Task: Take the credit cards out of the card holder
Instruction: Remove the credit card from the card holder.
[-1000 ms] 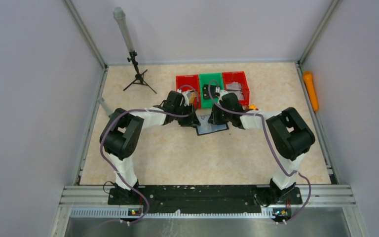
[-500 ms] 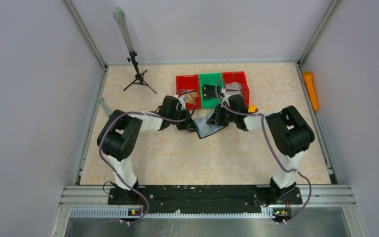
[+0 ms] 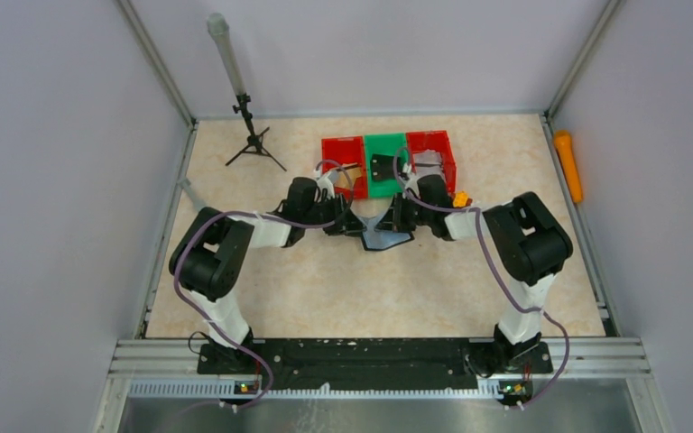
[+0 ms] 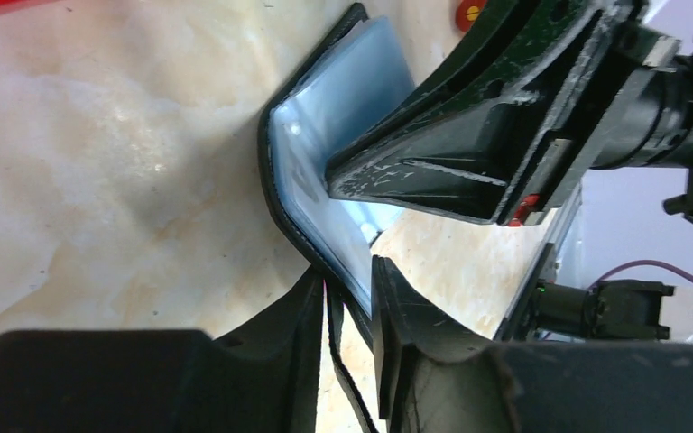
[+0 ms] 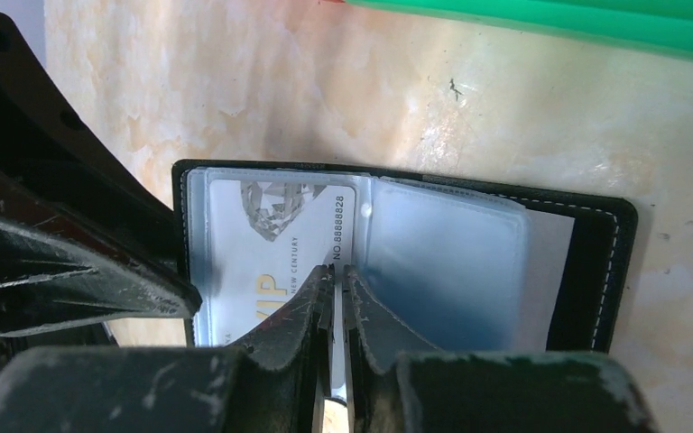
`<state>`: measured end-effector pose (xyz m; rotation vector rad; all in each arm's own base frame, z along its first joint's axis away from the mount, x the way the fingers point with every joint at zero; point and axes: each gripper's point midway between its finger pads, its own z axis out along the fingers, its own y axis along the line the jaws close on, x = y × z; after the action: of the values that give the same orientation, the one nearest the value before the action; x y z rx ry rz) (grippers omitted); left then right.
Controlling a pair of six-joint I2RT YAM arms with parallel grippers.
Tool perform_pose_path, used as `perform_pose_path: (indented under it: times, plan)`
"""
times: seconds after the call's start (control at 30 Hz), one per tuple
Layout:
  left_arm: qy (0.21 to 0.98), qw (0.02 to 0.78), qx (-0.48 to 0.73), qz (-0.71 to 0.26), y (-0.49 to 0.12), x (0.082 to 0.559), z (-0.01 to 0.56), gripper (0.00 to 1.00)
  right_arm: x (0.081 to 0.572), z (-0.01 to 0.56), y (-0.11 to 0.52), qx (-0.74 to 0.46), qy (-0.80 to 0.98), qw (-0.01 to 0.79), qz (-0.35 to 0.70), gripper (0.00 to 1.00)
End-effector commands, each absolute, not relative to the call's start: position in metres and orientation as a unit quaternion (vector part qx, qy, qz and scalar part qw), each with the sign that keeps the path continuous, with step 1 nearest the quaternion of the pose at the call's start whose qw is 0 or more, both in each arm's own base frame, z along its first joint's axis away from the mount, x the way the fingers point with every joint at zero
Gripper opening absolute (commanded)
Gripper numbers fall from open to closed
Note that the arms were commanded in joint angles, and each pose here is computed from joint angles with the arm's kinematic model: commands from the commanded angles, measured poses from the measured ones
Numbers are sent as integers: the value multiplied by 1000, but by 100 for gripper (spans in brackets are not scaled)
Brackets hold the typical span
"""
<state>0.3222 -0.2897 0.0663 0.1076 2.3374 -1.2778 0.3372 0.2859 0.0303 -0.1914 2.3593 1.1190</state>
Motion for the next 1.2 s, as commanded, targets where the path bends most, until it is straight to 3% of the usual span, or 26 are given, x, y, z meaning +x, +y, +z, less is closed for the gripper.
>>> perform_pose_path:
  times: [0.0, 0.43, 0.5, 0.57, 0.67, 0.73, 0.83, 1.17]
  plan:
    - [809, 273, 62, -517, -300, 326, 101, 30, 334, 34, 294, -85, 862, 256, 430, 9]
    - [858, 210, 31, -467, -298, 336, 56, 32, 332, 42, 297, -93, 851, 263, 445, 8]
    - [865, 201, 26, -458, -297, 336, 49, 26, 332, 43, 297, -93, 850, 264, 446, 8]
    - [867, 201, 26, -455, -296, 336, 48, 13, 332, 43, 297, -93, 850, 265, 445, 8]
    - [863, 213, 29, -457, -293, 337, 54, 1, 333, 49, 296, -94, 848, 277, 442, 21]
    - [852, 229, 35, -469, -292, 338, 66, 0, 335, 57, 293, -98, 843, 296, 438, 28]
    - [834, 245, 38, -493, -289, 337, 83, 0, 339, 75, 283, -101, 835, 340, 420, 31]
    - [778, 309, 71, -543, -285, 322, 133, 0, 332, 111, 283, -121, 791, 396, 451, 29]
